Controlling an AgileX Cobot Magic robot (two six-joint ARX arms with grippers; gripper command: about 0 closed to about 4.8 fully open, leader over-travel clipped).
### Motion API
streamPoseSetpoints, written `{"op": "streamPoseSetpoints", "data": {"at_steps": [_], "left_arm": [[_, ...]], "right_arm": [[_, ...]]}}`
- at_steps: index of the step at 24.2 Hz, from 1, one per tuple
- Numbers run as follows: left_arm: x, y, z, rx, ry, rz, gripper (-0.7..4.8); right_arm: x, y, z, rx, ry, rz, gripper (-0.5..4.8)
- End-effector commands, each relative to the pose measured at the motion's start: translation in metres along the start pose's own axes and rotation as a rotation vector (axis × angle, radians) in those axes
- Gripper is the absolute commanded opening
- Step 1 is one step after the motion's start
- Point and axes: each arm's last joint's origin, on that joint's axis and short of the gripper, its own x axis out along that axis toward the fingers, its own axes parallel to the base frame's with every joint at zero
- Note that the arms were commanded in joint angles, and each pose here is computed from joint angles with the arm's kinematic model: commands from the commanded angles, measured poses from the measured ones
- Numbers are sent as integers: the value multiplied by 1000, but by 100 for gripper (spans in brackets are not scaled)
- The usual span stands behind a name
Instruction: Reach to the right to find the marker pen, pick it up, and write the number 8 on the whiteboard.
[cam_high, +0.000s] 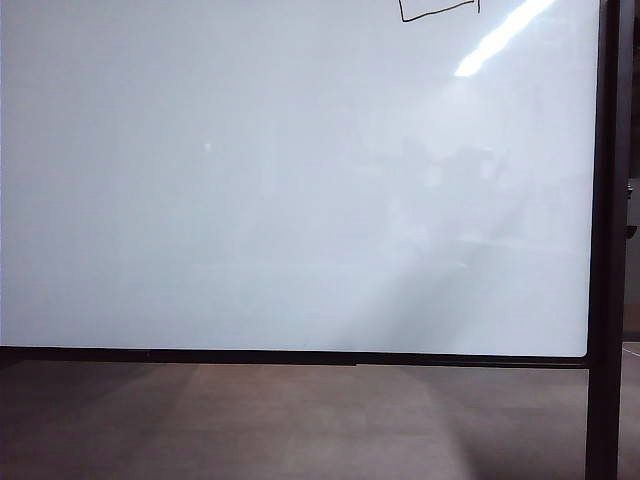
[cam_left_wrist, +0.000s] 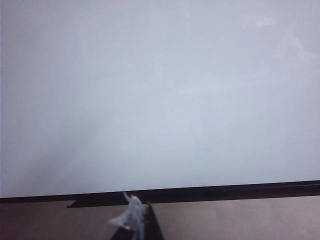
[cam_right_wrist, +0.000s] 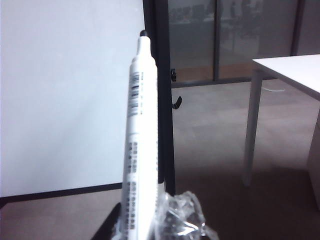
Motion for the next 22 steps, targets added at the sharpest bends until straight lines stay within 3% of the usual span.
{"op": "streamPoseSetpoints", "data": {"at_steps": [1,22], "left_arm": [[0,0,2,-2,-14,1,-5],[0,0,2,-2,-14,1,-5]], "right_arm": [[0,1,1,-2,-8,31,-5],[0,2,0,-27,-6,49,-5]]}}
